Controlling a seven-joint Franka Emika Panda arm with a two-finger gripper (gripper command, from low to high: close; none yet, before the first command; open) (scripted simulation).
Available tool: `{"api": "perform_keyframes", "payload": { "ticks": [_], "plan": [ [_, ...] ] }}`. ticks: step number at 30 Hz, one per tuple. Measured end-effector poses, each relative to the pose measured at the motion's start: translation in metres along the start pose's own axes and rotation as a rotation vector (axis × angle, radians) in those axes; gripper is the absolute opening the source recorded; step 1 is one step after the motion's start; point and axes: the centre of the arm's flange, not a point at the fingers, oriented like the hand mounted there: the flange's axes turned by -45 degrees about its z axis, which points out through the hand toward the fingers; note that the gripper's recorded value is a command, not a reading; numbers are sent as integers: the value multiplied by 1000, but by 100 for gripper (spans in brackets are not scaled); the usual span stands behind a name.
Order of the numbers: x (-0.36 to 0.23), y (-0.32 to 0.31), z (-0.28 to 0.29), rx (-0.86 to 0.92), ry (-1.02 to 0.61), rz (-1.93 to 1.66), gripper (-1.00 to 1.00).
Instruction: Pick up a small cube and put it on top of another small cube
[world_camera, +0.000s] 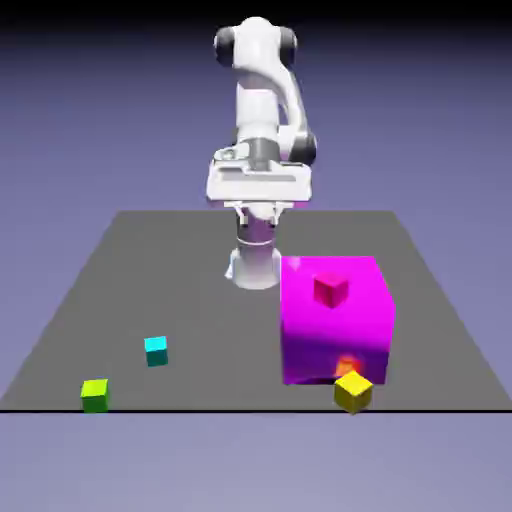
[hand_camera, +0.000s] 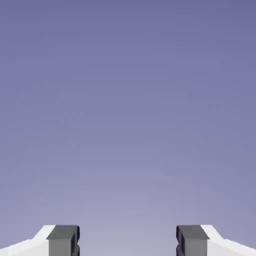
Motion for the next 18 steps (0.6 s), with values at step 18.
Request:
{"api": "perform_keyframes", "payload": {
  "ticks": [18],
  "plan": [
    [-22,127,-5,53,132,-23,0]
  ]
}}
